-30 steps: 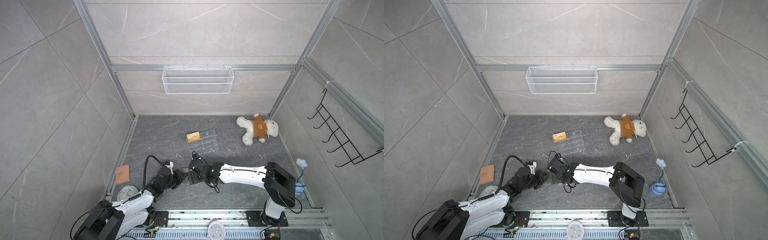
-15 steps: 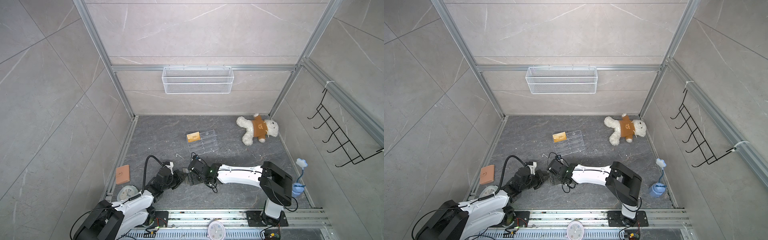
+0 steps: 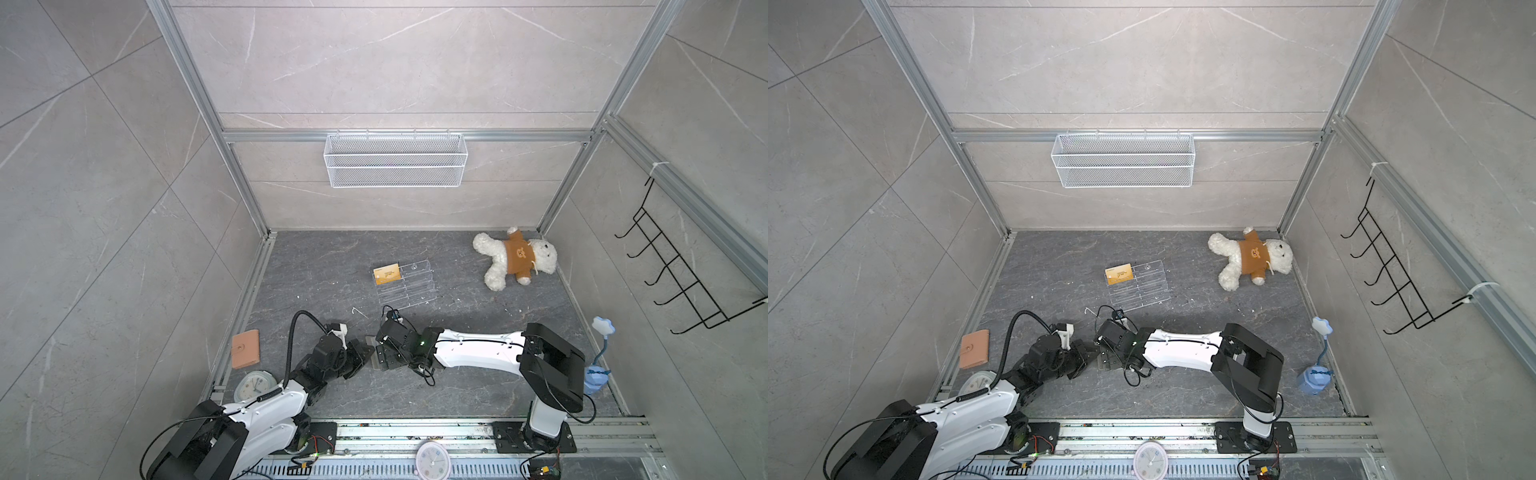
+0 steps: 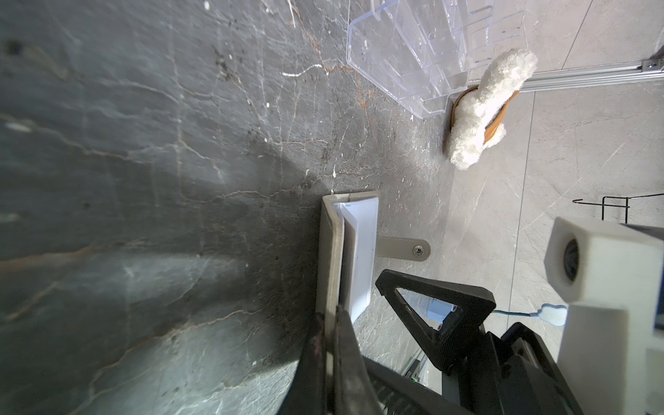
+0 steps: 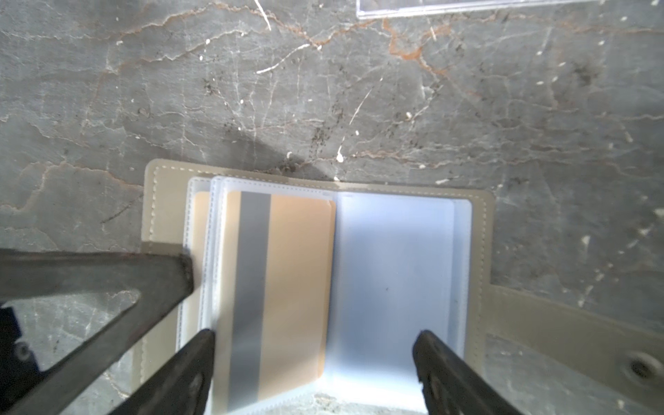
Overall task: Take the credit cards out of the card holder
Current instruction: Flip over the card slot on the card holder.
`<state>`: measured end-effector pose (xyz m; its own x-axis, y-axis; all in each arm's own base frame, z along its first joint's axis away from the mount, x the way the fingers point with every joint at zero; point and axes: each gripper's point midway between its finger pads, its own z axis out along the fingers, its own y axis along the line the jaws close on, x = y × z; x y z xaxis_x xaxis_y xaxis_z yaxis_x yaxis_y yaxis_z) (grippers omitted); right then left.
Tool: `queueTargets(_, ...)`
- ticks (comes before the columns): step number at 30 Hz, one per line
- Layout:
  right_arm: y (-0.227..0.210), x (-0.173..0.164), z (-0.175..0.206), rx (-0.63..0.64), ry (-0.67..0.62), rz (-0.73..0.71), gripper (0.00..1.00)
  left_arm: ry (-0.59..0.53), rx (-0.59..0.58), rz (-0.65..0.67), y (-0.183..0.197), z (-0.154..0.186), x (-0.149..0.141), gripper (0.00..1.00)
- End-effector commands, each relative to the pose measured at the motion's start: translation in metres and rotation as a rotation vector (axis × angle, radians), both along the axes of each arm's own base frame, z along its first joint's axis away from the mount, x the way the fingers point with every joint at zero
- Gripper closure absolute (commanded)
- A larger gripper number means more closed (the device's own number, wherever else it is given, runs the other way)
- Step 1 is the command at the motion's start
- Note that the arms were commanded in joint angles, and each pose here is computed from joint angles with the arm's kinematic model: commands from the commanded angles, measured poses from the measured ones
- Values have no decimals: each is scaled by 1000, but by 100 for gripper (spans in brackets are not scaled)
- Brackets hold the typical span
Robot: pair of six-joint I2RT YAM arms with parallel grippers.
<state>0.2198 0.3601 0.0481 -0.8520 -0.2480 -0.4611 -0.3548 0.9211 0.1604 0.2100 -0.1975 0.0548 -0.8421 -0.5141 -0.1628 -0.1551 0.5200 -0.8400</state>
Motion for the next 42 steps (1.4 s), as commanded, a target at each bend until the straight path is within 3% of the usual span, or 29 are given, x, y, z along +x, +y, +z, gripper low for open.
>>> queueTargets(1,-25,7,9,-74,-46,-40,12,-55,-6,-25,-5,10,4,100)
queueTargets(11,-47,14,20,-66,-65,-76,11,-46,23,-33,-3,4,2,100)
queueTargets(16,-83,23,20,-81,-59,-140,10,-45,81,-62,-2,3,2,100)
queueTargets(21,-95,28,42,81,-58,-100,8,-43,187,-101,1,-1,4,100)
queueTargets(22,-93,30,49,135,-57,-78,8,-42,205,-103,2,-1,6,96)
queueTargets(23,-91,30,53,175,-48,-60,9,-38,220,-106,3,-2,6,84)
queueTargets(25,-84,32,64,274,-20,-13,17,-39,251,-112,4,0,8,58)
queueTargets(27,-72,31,71,350,12,38,30,-22,288,-102,10,3,7,45)
queueTargets(31,-50,29,63,445,91,93,75,-14,375,-20,33,28,7,40)
queueTargets(33,-45,29,50,456,127,98,93,-27,314,-22,24,45,10,40)
queueTargets(35,-42,29,36,452,150,92,98,-22,217,-72,2,55,12,41)
queueTargets(38,-38,30,21,470,169,87,100,-2,181,-156,-27,56,9,49)
queueTargets(42,-42,31,-2,427,187,65,100,61,83,-204,-54,33,6,55)
